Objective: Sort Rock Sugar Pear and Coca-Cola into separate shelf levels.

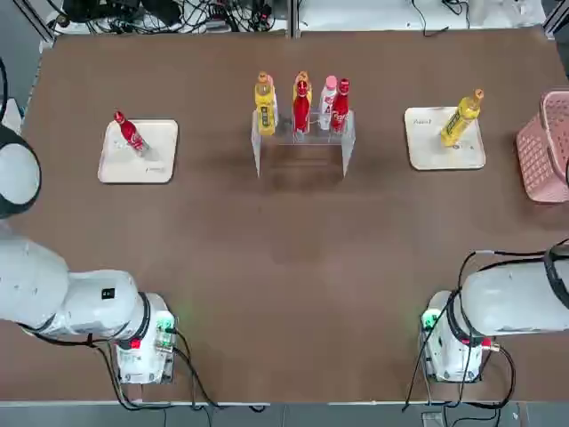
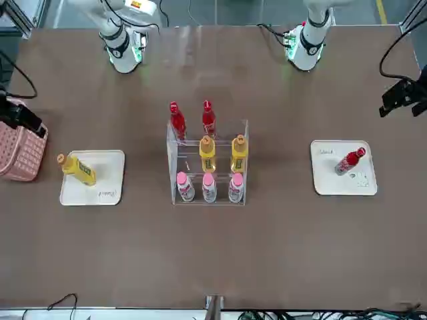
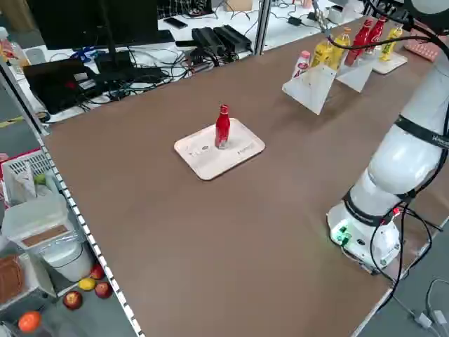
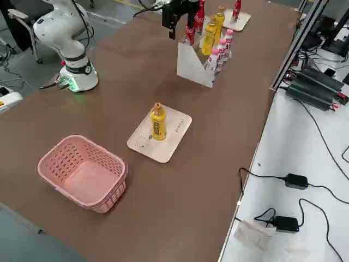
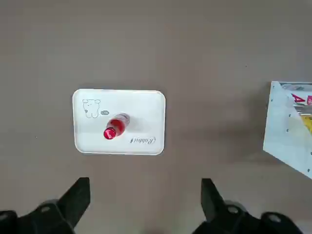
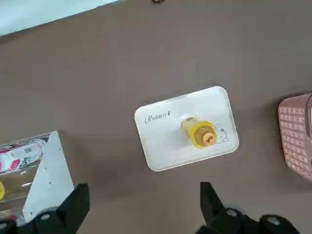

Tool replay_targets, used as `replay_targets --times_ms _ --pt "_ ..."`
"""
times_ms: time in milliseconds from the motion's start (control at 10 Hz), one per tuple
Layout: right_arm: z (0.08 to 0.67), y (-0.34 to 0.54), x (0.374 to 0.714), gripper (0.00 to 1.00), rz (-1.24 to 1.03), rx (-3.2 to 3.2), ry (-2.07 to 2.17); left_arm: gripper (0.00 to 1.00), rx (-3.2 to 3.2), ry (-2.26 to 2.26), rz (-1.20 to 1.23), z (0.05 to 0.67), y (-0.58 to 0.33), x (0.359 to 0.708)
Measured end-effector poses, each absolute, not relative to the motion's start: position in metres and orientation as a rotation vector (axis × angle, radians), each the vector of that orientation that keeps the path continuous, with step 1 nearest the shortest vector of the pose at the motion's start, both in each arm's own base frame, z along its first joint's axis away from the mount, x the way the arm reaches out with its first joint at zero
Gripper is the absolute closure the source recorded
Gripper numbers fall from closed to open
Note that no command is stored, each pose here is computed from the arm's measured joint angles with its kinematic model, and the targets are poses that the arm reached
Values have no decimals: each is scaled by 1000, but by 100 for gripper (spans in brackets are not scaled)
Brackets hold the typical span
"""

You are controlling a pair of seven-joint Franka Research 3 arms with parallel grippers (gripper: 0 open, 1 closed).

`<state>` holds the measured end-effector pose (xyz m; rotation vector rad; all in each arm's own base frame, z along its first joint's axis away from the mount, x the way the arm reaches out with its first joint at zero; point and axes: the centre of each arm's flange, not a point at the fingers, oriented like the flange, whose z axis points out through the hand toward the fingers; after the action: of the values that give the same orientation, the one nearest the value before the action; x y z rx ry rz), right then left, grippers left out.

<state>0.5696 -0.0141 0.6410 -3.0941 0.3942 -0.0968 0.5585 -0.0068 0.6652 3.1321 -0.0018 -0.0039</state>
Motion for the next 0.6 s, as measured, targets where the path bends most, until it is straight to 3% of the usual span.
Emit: replay_targets --times_ms 400,600 --pt "632 -16 570 0 -79 -3096 399 0 3134 -7 -31 653 4 565" --pt "632 -16 570 0 -79 -3096 401 0 3131 79 -46 615 40 581"
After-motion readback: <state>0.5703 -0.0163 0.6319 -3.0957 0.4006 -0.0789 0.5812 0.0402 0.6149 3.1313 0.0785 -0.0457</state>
